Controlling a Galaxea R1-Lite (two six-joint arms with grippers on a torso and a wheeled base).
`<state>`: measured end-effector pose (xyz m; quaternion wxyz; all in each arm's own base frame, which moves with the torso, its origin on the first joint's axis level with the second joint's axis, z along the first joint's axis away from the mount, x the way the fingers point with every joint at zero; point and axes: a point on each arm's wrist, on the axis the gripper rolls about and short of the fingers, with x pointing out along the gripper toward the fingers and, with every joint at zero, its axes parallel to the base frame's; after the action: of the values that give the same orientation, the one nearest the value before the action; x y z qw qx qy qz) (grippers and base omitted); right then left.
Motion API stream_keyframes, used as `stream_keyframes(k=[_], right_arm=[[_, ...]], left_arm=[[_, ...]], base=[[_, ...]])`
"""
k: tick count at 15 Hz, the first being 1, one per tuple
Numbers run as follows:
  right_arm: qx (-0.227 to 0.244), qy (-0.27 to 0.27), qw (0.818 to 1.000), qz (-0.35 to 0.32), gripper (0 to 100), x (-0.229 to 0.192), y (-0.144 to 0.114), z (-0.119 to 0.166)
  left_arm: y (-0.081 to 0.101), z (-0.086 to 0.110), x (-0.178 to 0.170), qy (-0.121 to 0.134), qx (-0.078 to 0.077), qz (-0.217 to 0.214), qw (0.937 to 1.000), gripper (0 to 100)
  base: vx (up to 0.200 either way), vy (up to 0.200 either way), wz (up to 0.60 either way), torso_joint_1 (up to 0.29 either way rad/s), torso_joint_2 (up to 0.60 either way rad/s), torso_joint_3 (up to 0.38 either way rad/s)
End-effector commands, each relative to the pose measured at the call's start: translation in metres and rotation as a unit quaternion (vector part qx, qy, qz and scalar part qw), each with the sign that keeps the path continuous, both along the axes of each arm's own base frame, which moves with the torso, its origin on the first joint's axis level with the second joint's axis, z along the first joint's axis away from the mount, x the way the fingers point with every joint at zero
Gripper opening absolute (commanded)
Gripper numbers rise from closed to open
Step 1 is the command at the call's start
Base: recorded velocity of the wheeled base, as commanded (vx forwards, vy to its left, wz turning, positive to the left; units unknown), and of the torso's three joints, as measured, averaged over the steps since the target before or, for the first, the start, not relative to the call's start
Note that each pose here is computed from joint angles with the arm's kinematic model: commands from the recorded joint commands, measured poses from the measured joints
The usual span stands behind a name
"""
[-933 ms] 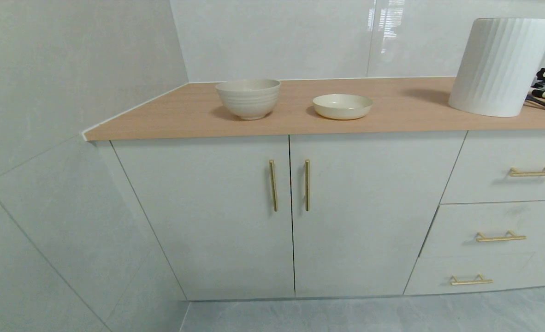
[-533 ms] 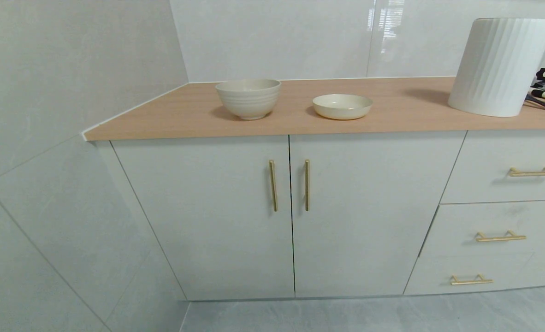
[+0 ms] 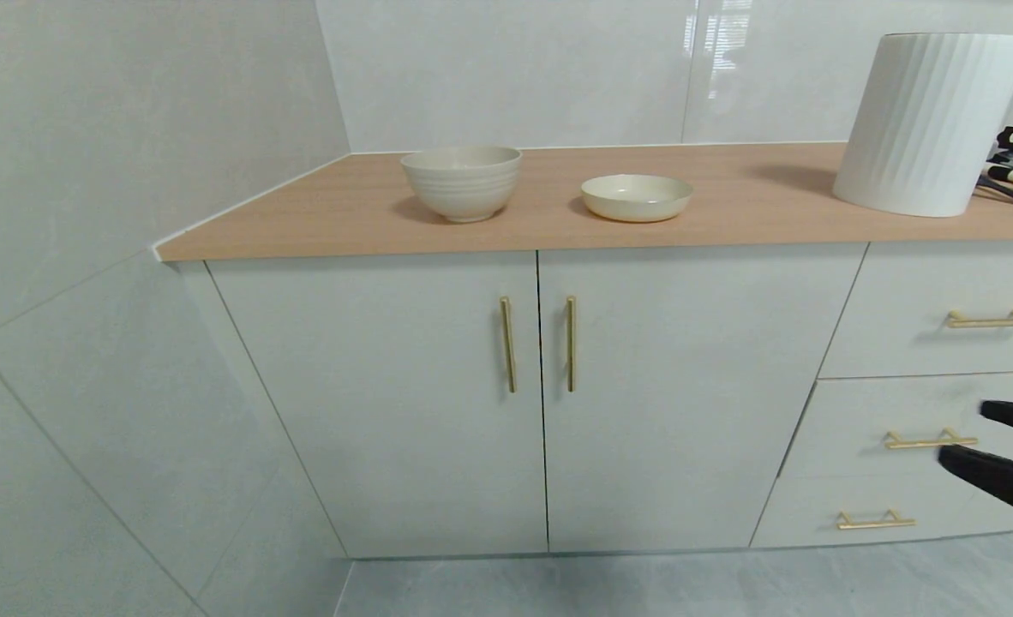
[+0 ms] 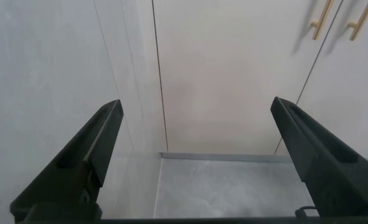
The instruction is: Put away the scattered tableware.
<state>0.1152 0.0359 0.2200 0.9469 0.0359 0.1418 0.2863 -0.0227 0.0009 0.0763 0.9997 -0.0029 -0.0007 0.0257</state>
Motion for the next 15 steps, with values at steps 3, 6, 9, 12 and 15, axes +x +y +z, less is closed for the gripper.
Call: stream_keyframes(k=[3, 6, 9, 12, 15], right_arm=[[0.030, 0.098, 0.991, 0.091, 100, 0.157, 0.100, -0.038], [0.062, 0.110, 0.988, 0.088, 100, 0.203, 0.126, -0.041], [0.063, 0.115, 0.986, 0.099, 100, 0.231, 0.152, -0.056], [0.081, 0.131, 0.982, 0.110, 100, 0.239, 0.181, -0.067], [0.099, 0.104, 0.985, 0.098, 100, 0.247, 0.186, -0.076]], left_arm=[[0.000, 0.000, 0.000, 0.000, 0.000, 0.000, 1.0000, 100], [0.000, 0.000, 0.000, 0.000, 0.000, 0.000, 1.0000, 100], [0.000, 0.000, 0.000, 0.000, 0.000, 0.000, 1.0000, 100], [0.000, 0.000, 0.000, 0.000, 0.000, 0.000, 1.0000, 100], [0.000, 0.000, 0.000, 0.000, 0.000, 0.000, 1.0000, 100]], base=[[0.000, 0.000, 0.00, 0.000, 0.00, 0.000], [0.000, 0.000, 0.00, 0.000, 0.00, 0.000], [0.000, 0.000, 0.00, 0.000, 0.00, 0.000], [0.000, 0.000, 0.00, 0.000, 0.00, 0.000], [0.000, 0.000, 0.00, 0.000, 0.00, 0.000]])
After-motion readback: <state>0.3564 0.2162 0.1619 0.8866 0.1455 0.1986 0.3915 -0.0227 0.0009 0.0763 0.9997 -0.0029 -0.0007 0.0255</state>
